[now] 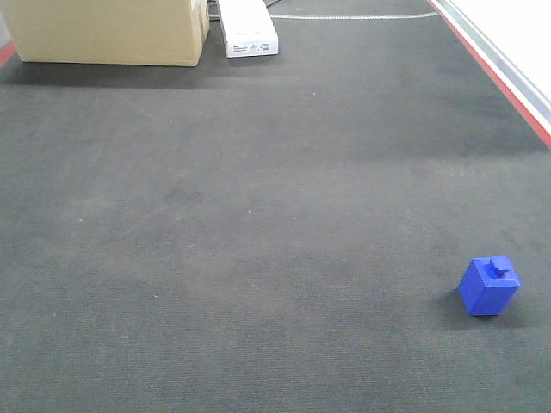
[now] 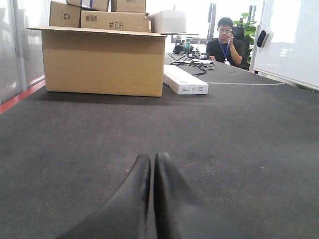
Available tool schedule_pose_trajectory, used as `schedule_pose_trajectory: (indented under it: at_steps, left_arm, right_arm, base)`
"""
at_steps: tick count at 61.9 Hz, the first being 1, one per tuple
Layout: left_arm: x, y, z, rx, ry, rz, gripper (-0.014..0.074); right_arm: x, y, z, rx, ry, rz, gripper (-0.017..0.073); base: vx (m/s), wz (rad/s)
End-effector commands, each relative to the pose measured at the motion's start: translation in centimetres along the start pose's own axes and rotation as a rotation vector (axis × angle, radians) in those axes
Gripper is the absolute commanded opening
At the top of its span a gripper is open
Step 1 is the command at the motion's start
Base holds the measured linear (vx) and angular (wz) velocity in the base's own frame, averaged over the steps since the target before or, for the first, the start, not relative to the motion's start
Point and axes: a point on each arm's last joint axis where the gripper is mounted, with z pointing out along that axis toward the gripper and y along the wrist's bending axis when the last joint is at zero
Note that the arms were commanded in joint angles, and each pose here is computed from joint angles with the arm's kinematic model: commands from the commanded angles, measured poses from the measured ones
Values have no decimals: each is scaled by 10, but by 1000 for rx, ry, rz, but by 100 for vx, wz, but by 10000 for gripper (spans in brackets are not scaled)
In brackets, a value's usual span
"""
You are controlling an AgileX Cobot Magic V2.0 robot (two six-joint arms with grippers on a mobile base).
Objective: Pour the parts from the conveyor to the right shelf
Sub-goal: 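Lower the right gripper toward the blue block on the conveyor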
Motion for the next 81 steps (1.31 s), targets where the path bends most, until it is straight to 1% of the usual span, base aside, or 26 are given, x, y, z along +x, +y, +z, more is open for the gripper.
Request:
schedule_pose_trajectory:
  at_steps: [1, 6, 9, 11, 17, 27, 36, 42, 48, 57, 64, 72, 81]
  left_arm:
    - [3, 0, 0, 5, -56, -12, -6]
    - [3, 0, 0, 5, -56, -12, -6]
    - [3, 0, 0, 5, -56, -12, -6]
    - [3, 0, 0, 5, -56, -12, -6]
    - [3, 0, 0, 5, -56, -12, -6]
    - [3, 0, 0, 5, -56, -12, -6]
    - [3, 0, 0, 5, -56, -12, -6]
    - [3, 0, 0, 5, -56, -12, -6]
    - [3, 0, 0, 5, -56, -12, -6]
    - [3, 0, 0, 5, -56, -12, -6]
    - [3, 0, 0, 5, -56, -12, -6]
    - [3, 0, 0, 5, -56, -12, -6]
    - [3, 0, 0, 5, -56, -12, -6]
  right_arm:
    - [-2, 0, 0, 4, -66, -9, -10]
    - [-2, 0, 0, 4, -69, -14, -10]
    - [-3, 0, 0, 5, -78, -47, -10]
    - [-4, 0, 0, 6, -82, -59, -10]
    - [-6, 0, -1, 5, -106, -60, -10]
    - [-6, 0, -1, 3, -105, -23, -10]
    - [-6, 0, -1, 3, -113, -18, -10]
    - [-11, 0, -1, 1, -150, 13, -10]
    - [-23, 0, -4, 3, -195, -1, -10]
    - [-52, -2, -4, 4, -223, 6, -10]
    - [-76, -4, 5, 3, -185, 6, -10]
    - [-96, -5, 25, 1, -76, 6, -10]
    - [-99, -5, 47, -2, 74, 20, -10]
  base:
    - [0, 0]
    - [0, 0]
    - [0, 0]
    - [0, 0]
    - [0, 0]
    - [0, 0]
    - [0, 0]
    - [0, 0]
    - [0, 0]
    - [0, 0]
    - [0, 0]
    - [0, 0]
    - [0, 0]
